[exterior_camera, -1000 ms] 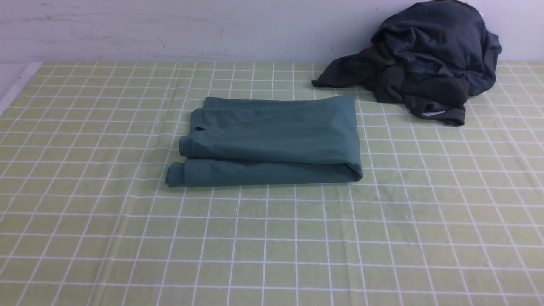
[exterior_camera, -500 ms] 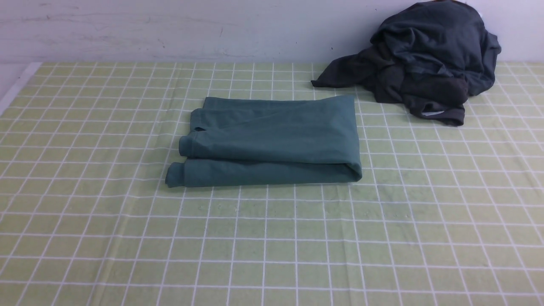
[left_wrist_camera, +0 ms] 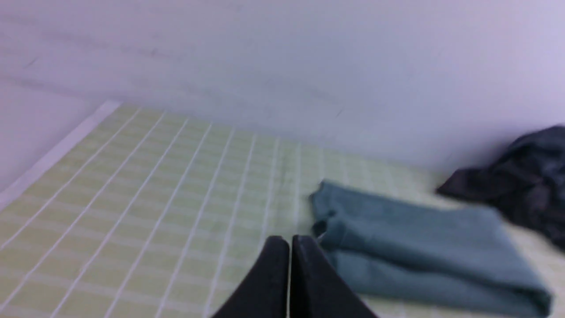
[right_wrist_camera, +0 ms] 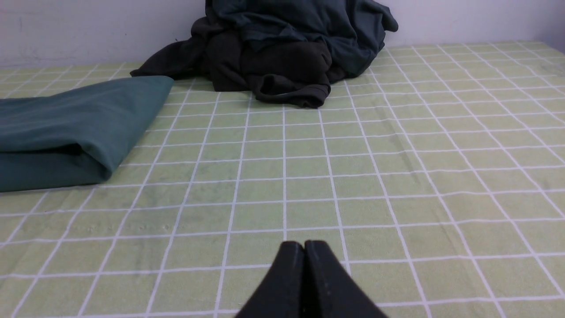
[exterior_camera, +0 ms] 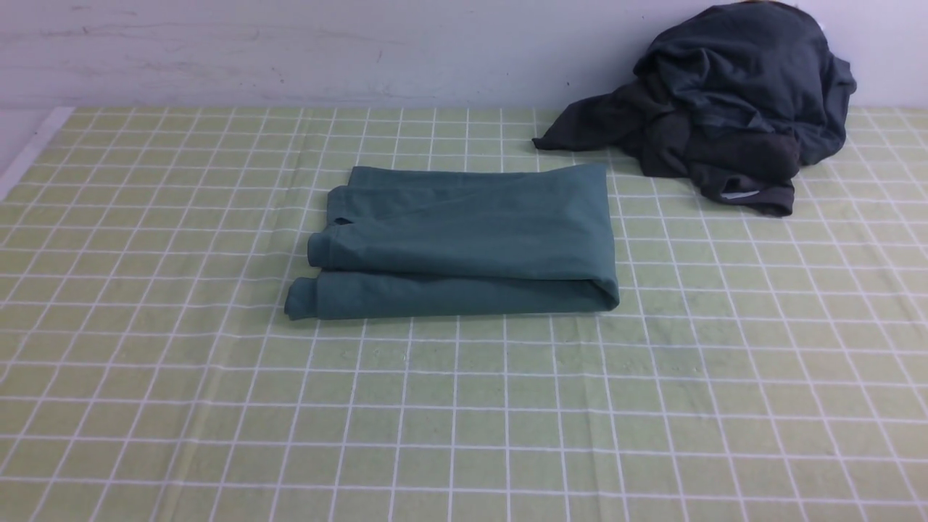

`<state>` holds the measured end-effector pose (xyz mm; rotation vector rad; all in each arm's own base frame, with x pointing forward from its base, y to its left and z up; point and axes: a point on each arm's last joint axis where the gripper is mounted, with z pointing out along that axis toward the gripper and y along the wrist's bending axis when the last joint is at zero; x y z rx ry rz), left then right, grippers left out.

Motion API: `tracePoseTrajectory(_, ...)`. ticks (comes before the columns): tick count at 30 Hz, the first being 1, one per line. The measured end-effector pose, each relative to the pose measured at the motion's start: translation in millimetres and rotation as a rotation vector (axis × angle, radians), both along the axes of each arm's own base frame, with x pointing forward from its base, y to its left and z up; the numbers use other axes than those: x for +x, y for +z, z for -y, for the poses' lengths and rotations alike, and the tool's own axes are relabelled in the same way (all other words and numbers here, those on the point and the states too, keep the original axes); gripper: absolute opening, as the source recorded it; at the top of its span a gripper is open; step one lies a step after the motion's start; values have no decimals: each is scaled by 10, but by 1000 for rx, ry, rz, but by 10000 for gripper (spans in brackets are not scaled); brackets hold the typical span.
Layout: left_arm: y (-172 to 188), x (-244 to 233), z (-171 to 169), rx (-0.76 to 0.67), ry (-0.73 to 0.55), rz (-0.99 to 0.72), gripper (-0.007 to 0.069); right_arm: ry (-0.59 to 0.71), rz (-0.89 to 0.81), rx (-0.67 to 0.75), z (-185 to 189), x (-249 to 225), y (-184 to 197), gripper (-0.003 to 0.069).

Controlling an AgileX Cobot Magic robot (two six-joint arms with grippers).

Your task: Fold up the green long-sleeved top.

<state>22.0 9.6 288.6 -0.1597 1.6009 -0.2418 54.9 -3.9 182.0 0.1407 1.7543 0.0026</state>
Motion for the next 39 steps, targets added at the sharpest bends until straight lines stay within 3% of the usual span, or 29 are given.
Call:
tracePoseTrajectory(3,-16,66,82,-31,-74,124,-3,0,-1,0,0,0,-1,-13)
tracePoseTrajectory(6,-179,149,137,47,-111,161,-3,0,-1,0,0,0,-1,-13)
tracePoseTrajectory(11,-812,298,201,202,-158,-13,-3,0,-1,0,0,0,-1,-13)
tracePoseTrajectory(15,-1111,303,220,266,-195,-166,-3,-1,-1,-2,1,0,-1,-13)
tracePoseTrajectory(23,-1143,303,164,242,-81,-224,-3,-1,-1,-2,1,0,-1,-13)
tracePoseTrajectory(39,-1144,304,154,270,-73,-224,-3,-1,-1,-2,1,0,-1,-13)
